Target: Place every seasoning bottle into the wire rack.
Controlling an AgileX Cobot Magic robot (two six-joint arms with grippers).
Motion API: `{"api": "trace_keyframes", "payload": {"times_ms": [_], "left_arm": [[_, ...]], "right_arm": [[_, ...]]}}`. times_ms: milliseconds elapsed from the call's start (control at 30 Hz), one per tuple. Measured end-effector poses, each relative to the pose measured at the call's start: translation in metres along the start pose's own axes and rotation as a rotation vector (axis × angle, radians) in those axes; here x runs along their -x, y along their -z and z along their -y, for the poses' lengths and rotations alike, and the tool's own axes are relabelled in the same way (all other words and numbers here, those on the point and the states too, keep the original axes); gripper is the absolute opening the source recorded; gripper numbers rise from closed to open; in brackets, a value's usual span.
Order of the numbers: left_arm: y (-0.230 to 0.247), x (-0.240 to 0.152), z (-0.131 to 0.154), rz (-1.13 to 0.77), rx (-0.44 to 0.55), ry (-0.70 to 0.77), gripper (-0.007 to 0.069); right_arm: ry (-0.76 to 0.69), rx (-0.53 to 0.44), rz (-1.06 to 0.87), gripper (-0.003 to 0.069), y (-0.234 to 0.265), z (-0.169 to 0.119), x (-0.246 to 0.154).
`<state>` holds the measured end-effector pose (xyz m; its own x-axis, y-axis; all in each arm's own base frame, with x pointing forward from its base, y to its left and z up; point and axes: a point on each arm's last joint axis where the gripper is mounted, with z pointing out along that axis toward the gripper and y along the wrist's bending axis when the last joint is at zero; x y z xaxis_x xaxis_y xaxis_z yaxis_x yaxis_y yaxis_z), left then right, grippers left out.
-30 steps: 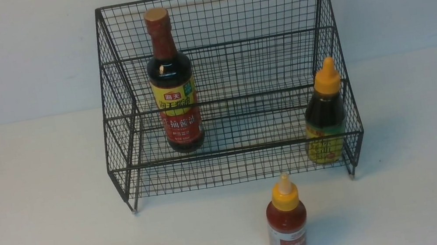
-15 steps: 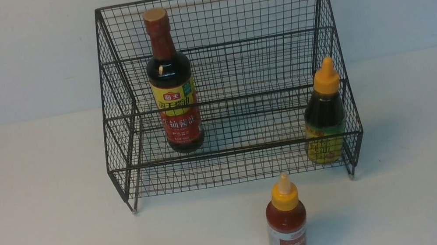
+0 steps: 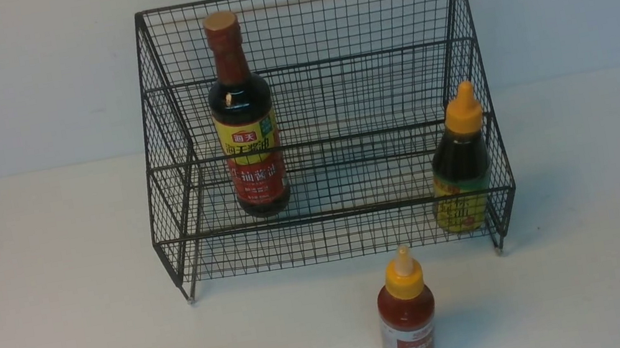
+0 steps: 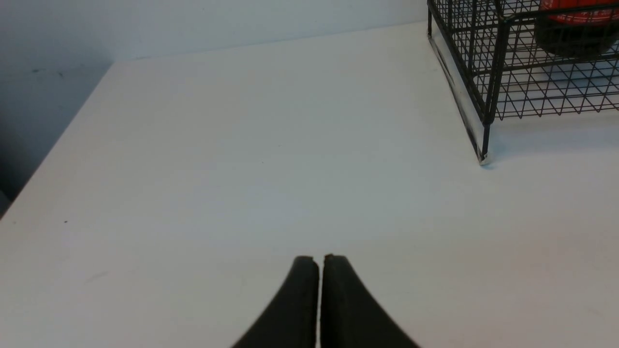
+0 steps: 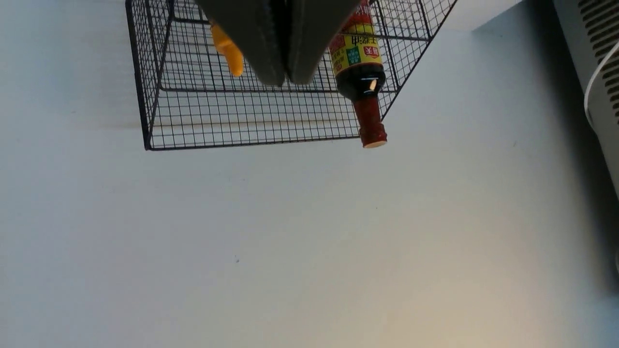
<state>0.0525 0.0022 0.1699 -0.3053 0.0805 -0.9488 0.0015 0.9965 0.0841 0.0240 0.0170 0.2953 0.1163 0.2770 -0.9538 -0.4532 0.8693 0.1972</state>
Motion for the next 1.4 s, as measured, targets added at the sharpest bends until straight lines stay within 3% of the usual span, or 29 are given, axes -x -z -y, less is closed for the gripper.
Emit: {"api": "trace_keyframes", "payload": {"times_ms": [367, 533, 800, 1000, 1400], "left_arm": [[0.000, 0.000, 0.000, 0.000, 0.000, 0.000, -0.0005], [0.000, 0.000, 0.000, 0.000, 0.000, 0.000, -0.0005], [0.000, 0.000, 0.000, 0.000, 0.000, 0.000, -0.0005], [0.000, 0.000, 0.000, 0.000, 0.000, 0.000, -0.0005], [0.000, 0.000, 0.000, 0.000, 0.000, 0.000, -0.0005]], "right_arm": [[-0.002, 0.009, -0.085, -0.0015, -0.001, 0.001, -0.015], [0.086, -0.016, -0.110, -0.0015, -0.003, 0.005, -0.024], [0.309, -0.212, -0.279, -0.0015, -0.003, 0.030, -0.076], [0.330, -0.370, -0.347, -0.0015, 0.001, 0.044, -0.095], [0.271, -0.439, -0.380, -0.0015, 0.005, 0.050, -0.107]]}}
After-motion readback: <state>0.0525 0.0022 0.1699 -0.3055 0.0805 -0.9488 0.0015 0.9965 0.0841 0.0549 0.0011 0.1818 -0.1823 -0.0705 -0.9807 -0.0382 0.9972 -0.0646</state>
